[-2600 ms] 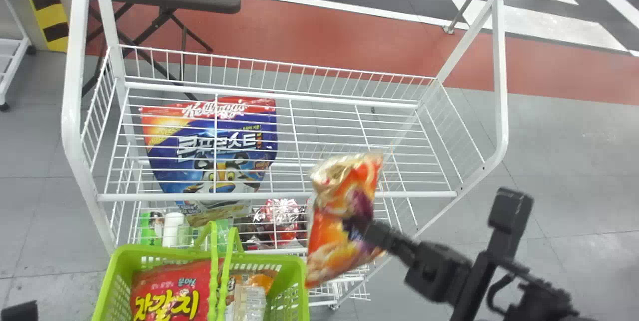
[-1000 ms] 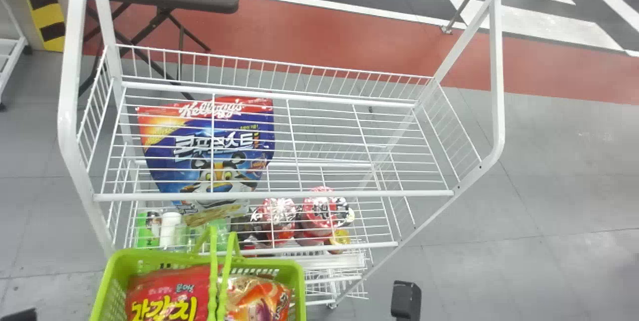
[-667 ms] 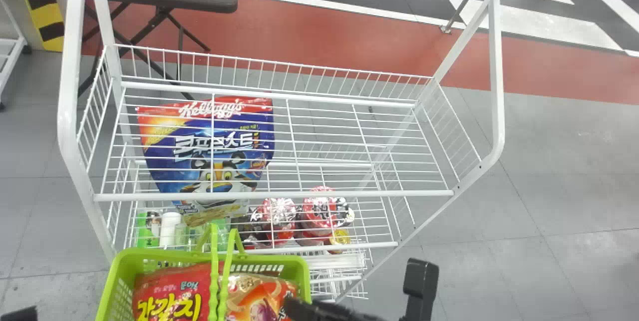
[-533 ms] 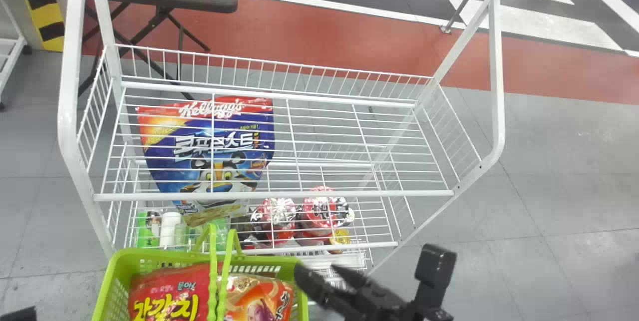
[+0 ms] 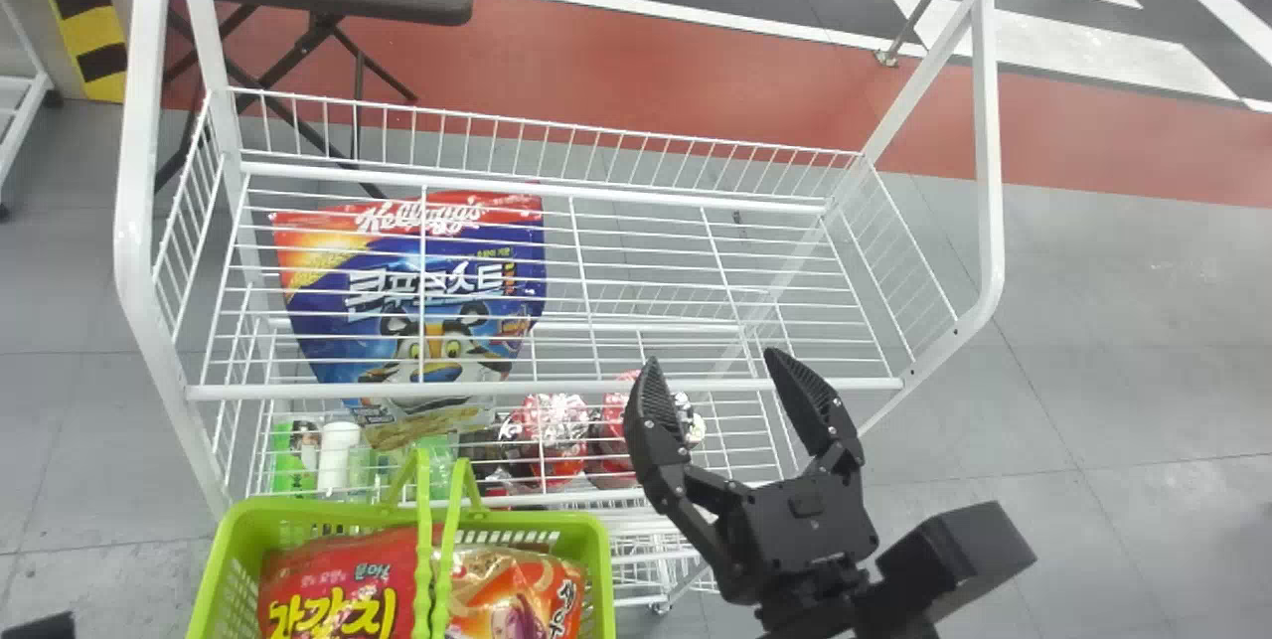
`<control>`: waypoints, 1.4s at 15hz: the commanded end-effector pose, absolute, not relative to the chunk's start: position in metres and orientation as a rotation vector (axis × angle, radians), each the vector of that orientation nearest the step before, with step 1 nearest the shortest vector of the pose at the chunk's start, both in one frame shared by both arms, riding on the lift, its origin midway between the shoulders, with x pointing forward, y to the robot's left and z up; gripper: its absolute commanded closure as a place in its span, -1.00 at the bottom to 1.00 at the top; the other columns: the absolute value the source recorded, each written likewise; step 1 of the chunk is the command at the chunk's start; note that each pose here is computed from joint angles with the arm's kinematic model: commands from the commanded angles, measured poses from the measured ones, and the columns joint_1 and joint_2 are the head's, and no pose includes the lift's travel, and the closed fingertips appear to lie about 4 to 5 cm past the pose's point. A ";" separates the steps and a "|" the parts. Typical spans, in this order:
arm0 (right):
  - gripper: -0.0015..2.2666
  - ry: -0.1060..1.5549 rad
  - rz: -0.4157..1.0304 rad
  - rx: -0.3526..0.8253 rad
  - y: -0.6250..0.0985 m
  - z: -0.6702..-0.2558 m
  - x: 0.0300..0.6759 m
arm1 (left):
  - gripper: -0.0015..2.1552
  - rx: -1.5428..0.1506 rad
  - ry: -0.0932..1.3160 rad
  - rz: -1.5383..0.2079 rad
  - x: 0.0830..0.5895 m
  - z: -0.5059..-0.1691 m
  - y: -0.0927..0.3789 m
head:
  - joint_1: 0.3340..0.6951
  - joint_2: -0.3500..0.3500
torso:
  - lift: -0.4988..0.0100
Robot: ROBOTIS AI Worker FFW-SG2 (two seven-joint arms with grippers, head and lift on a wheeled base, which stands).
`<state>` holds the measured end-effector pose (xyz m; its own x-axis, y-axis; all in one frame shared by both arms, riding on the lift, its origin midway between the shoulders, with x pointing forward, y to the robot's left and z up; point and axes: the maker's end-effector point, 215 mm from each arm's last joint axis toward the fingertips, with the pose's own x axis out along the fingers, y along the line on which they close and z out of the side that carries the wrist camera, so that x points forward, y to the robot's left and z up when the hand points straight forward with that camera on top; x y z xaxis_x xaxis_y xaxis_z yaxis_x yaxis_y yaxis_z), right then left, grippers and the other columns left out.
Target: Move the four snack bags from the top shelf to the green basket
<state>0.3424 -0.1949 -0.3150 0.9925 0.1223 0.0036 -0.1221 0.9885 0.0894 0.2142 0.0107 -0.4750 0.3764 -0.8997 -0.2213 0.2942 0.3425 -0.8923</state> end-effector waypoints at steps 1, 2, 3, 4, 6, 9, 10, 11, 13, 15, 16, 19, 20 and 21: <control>-0.96 0.006 0.131 0.089 -0.188 -0.316 0.341 | 0.61 -0.879 0.833 -0.908 0.214 -0.474 0.011 | 1.00 -1.00 | 0.96; -0.96 0.015 0.131 0.091 -0.188 -0.319 0.341 | 0.61 -0.877 0.834 -0.909 0.214 -0.474 0.012 | 1.00 -1.00 | 0.96; -0.96 0.018 0.131 0.091 -0.188 -0.320 0.341 | 0.61 -0.876 0.836 -0.907 0.213 -0.475 0.013 | 1.00 -1.00 | 0.96; -0.96 0.032 0.132 0.092 -0.187 -0.324 0.341 | 0.61 -0.876 0.835 -0.907 0.214 -0.475 0.013 | 1.00 -1.00 | 0.96; -0.96 0.050 0.132 0.093 -0.187 -0.329 0.340 | 0.61 -0.876 0.835 -0.909 0.214 -0.475 0.012 | 1.00 -1.00 | 0.96; -0.96 0.053 0.132 0.102 -0.187 -0.330 0.340 | 0.61 -0.876 0.836 -0.908 0.214 -0.474 0.011 | 1.00 -1.00 | 0.96; -0.96 0.051 0.133 0.105 -0.187 -0.329 0.341 | 0.61 -0.873 0.837 -0.906 0.214 -0.475 0.012 | 1.00 -1.00 | 0.96; -0.96 0.051 0.133 0.105 -0.187 -0.329 0.341 | 0.61 -0.874 0.838 -0.905 0.213 -0.475 0.012 | 1.00 -1.00 | 0.96; -0.96 0.054 0.133 0.105 -0.187 -0.331 0.341 | 0.61 -0.876 0.838 -0.906 0.213 -0.475 0.012 | 1.00 -1.00 | 0.96; -0.96 0.054 0.134 0.108 -0.187 -0.330 0.341 | 0.61 -0.882 0.835 -0.914 0.212 -0.473 0.011 | 1.00 -1.00 | 0.96; -0.96 0.054 0.132 0.110 -0.187 -0.330 0.341 | 0.61 -0.881 0.831 -0.915 0.213 -0.473 0.011 | 1.00 -1.00 | 0.96; -0.96 0.055 0.133 0.113 -0.187 -0.330 0.341 | 0.61 -0.879 0.832 -0.914 0.213 -0.473 0.012 | 1.00 -1.00 | 0.96; -0.96 0.057 0.133 0.113 -0.187 -0.331 0.340 | 0.61 -0.879 0.832 -0.914 0.213 -0.473 0.012 | 1.00 -1.00 | 0.96; -0.96 0.057 0.133 0.113 -0.187 -0.331 0.340 | 0.61 -0.879 0.831 -0.915 0.213 -0.472 0.012 | 1.00 -1.00 | 0.96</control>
